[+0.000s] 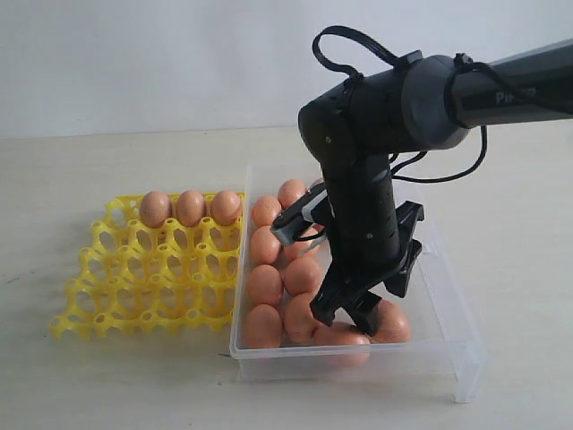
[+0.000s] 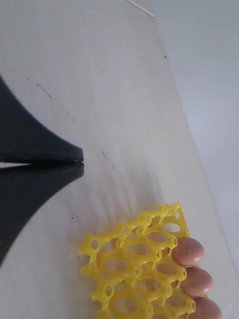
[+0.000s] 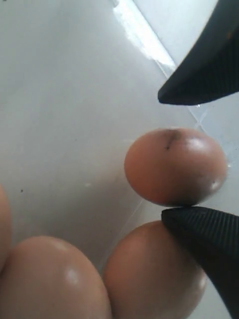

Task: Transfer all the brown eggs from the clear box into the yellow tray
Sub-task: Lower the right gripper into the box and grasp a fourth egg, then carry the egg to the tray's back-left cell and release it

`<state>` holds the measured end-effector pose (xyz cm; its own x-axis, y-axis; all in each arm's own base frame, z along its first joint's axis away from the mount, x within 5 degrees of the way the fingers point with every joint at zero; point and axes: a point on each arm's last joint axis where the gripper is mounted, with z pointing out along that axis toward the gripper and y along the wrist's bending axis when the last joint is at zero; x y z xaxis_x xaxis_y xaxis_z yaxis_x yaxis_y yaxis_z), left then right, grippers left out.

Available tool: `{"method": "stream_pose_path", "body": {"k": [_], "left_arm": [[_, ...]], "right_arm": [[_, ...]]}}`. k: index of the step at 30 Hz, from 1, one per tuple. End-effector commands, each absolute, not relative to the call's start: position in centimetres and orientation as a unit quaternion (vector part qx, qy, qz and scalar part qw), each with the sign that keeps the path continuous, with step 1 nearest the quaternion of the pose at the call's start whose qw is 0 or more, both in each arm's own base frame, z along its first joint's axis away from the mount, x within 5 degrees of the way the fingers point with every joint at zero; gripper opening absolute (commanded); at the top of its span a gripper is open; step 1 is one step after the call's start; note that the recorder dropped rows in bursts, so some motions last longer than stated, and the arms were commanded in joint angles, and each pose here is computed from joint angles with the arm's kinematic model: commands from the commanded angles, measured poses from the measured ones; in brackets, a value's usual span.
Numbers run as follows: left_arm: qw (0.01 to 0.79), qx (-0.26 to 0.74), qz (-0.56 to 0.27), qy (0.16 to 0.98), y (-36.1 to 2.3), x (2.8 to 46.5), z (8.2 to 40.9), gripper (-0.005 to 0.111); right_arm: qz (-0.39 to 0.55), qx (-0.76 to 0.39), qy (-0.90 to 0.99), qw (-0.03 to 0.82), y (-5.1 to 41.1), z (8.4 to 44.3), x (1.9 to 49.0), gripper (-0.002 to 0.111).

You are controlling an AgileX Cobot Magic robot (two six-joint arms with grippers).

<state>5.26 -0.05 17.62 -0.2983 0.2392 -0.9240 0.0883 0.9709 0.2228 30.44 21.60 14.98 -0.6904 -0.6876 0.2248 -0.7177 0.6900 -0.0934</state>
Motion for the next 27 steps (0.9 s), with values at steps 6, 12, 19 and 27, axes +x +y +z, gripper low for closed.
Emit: {"method": "stream_pose_path", "body": {"k": [6,12,19,27], "left_arm": [[0.59,0.101,0.062,0.799,-0.1,5.2,17.8,0.0],[0.59,0.101,0.062,0.799,-0.1,5.2,17.8,0.0],[0.59,0.101,0.062,0.799,-0.1,5.2,17.8,0.0],[0.59,0.101,0.062,0.799,-0.1,5.2,17.8,0.0]], "right_arm": [[0.079,0.388,-0.912,0.107,21.6,13.6,30.4,0.03],[0.089,0.392,-0.91,0.099,21.5,14.1,30.5,0.0],[0.113,0.414,-0.901,-0.065,20.6,21.6,31.2,0.0],[-0.13,0.364,-0.788,-0.479,28.1,25.8,34.1,0.0]]}}
